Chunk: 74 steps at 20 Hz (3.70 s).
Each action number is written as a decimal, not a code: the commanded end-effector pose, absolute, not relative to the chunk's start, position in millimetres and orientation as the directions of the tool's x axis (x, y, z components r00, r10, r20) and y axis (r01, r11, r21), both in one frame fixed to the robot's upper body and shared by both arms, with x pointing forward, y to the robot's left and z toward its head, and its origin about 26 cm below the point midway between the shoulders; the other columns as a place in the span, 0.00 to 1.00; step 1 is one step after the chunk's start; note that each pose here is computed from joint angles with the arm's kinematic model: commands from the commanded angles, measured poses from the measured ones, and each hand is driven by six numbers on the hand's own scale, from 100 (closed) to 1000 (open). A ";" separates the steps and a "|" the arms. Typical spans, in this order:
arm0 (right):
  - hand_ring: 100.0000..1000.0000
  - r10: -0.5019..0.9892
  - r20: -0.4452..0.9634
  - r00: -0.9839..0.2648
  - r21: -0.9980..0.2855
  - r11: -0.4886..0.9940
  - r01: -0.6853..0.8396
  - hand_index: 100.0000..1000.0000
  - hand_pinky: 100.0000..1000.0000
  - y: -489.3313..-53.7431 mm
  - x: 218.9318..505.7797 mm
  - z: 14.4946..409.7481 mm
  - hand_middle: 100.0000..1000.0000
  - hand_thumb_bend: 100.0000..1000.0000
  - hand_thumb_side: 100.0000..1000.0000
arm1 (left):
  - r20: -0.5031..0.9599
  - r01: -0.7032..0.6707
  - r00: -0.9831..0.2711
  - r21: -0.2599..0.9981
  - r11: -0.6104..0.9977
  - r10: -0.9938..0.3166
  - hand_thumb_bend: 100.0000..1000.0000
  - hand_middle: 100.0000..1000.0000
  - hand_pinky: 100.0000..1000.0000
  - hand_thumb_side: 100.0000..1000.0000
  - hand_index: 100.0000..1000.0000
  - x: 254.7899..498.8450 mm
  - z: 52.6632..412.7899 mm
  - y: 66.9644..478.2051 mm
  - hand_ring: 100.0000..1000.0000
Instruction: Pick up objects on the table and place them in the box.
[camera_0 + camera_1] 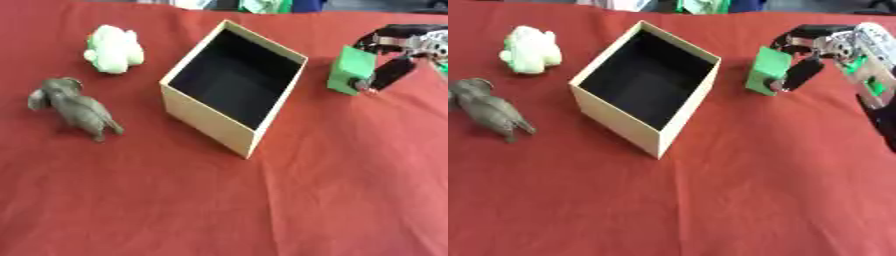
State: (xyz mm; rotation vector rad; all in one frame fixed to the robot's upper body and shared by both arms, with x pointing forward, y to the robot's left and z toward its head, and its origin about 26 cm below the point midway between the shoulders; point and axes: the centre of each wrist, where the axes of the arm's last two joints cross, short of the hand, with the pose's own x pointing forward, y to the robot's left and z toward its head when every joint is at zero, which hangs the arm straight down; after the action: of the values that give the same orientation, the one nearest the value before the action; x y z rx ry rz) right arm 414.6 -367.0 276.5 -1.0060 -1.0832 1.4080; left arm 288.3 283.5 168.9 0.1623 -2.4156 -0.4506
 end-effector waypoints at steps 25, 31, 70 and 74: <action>0.70 0.876 -0.005 -0.482 -0.996 0.038 0.079 0.87 0.77 -231.8 379.2 382.9 0.33 0.00 0.13 | 0.586 0.015 -0.779 0.373 0.928 -0.223 0.00 0.50 0.58 0.78 0.70 286.8 173.8 282.7 0.54; 0.70 0.869 0.030 -0.494 -1.000 0.023 -0.021 0.88 0.76 -224.4 392.1 359.5 0.33 0.00 0.19 | 0.585 0.020 -0.782 0.370 0.929 -0.216 0.00 0.50 0.58 0.78 0.70 287.3 174.6 281.9 0.54; 0.85 0.814 -0.120 -0.569 -0.955 -0.251 -0.157 0.98 0.84 -215.7 408.5 323.0 0.69 0.05 0.82 | 0.589 0.038 -0.781 0.375 0.926 -0.207 0.00 0.50 0.59 0.78 0.70 288.0 175.3 280.0 0.55; 0.86 0.808 -0.141 -0.573 -0.959 -0.255 -0.125 0.99 0.85 -216.3 402.9 331.4 0.71 0.09 0.80 | 0.590 0.040 -0.781 0.375 0.926 -0.205 0.00 0.50 0.59 0.78 0.70 287.9 175.2 280.2 0.55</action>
State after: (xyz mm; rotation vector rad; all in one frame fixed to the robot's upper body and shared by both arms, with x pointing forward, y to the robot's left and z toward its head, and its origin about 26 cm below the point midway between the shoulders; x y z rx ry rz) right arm 409.4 -210.5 313.8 -0.8006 -1.3343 1.8971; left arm 289.1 281.2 169.5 0.1265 -2.4008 -0.4796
